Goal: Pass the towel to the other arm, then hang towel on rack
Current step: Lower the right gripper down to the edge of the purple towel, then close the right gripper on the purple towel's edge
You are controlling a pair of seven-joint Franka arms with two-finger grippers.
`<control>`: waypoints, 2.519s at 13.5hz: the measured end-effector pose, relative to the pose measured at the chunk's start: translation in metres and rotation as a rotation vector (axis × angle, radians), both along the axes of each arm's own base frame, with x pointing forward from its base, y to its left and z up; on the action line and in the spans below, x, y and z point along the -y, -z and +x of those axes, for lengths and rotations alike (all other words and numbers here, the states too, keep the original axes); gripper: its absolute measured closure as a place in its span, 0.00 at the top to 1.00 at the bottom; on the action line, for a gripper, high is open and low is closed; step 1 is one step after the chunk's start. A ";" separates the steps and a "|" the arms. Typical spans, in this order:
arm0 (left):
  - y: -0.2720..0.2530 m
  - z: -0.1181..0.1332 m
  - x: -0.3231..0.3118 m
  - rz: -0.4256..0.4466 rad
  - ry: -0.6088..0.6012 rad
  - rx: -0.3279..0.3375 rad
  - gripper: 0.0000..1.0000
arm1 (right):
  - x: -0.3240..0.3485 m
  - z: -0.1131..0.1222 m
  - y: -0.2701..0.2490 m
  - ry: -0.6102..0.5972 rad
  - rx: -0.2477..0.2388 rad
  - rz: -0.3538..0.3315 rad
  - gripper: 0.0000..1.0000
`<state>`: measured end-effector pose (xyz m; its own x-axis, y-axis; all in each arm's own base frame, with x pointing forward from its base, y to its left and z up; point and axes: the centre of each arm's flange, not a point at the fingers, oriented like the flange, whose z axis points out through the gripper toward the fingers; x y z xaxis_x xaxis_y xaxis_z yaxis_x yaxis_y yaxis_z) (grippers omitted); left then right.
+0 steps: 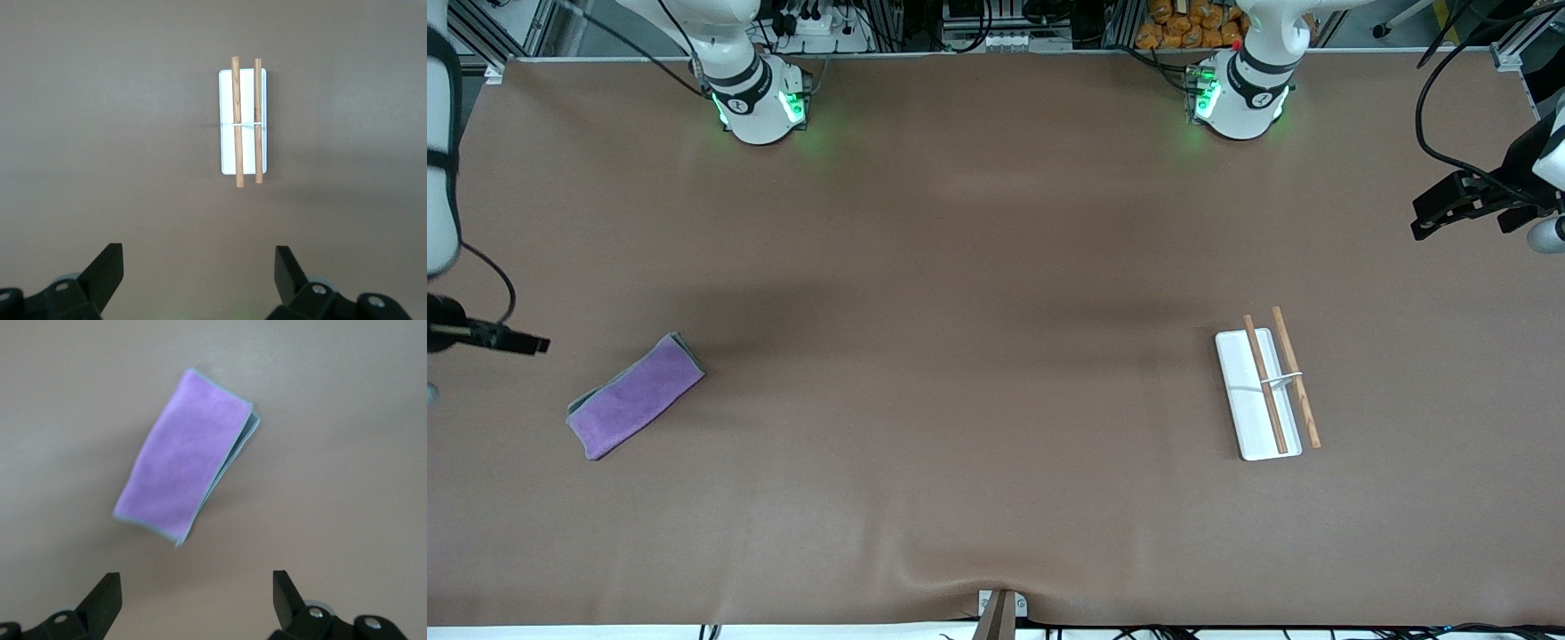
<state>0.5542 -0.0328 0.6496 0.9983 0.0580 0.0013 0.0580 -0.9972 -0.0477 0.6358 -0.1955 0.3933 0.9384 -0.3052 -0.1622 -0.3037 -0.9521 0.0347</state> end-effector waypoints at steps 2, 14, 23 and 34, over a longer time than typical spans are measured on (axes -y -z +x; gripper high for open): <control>0.000 0.000 0.000 0.000 0.000 0.001 1.00 | 0.017 0.012 0.055 0.031 0.031 0.018 1.00; -0.002 0.000 0.002 0.000 0.003 0.005 1.00 | 0.044 0.024 0.175 -0.028 0.117 0.072 1.00; -0.004 0.000 0.001 -0.001 0.001 0.008 1.00 | 0.071 0.010 0.218 -0.058 0.121 0.107 1.00; -0.003 0.000 0.000 -0.001 0.001 0.007 1.00 | 0.070 0.013 0.216 -0.133 0.132 0.115 0.02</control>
